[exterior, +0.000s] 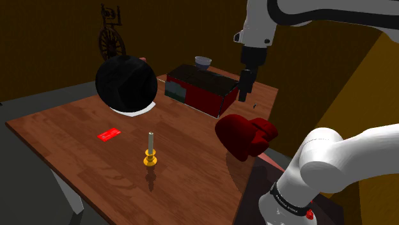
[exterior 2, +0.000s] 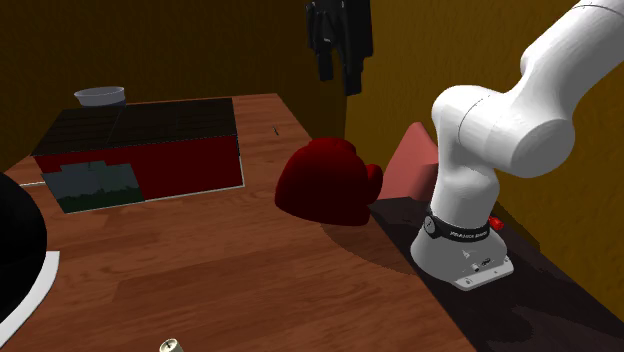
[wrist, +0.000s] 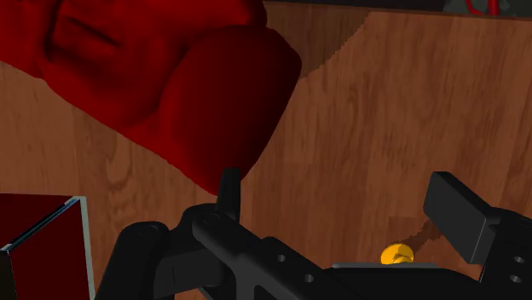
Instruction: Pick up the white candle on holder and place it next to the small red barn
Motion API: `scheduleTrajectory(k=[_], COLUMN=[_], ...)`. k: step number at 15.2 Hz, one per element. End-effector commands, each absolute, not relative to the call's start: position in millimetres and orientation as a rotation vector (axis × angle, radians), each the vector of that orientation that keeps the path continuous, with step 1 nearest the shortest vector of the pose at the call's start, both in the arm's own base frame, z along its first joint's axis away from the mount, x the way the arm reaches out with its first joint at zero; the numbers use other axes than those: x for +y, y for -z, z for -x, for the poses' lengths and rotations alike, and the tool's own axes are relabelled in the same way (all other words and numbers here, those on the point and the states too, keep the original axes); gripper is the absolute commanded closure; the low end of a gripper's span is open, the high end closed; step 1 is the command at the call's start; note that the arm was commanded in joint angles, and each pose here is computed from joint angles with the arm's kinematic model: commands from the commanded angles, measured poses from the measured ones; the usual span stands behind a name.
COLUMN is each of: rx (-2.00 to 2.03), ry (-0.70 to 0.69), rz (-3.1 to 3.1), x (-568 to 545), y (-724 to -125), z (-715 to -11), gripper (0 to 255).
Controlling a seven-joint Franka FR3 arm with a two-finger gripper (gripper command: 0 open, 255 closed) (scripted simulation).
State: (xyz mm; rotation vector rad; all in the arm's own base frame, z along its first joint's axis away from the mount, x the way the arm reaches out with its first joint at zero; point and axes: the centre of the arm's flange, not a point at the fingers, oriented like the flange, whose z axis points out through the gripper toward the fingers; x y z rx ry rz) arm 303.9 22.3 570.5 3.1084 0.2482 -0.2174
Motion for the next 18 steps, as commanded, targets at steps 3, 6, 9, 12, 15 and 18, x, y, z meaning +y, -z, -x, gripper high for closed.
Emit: scheduleTrajectory(k=[3,6,9,12,15,18], rx=[0.252,0.257,0.263,0.268,0.273,0.279], ry=[0.243,0.282,0.320,0.358,0.396,0.433], rz=[-3.099,-3.085,-3.070,-3.055,-3.040,-3.024], x=[40,66,92,118,144,170], y=[-558,-538,-517,-495,-472,-448], z=[-323,-352,-379,-407,-433,-459], gripper=[0,0,0,0,0,0])
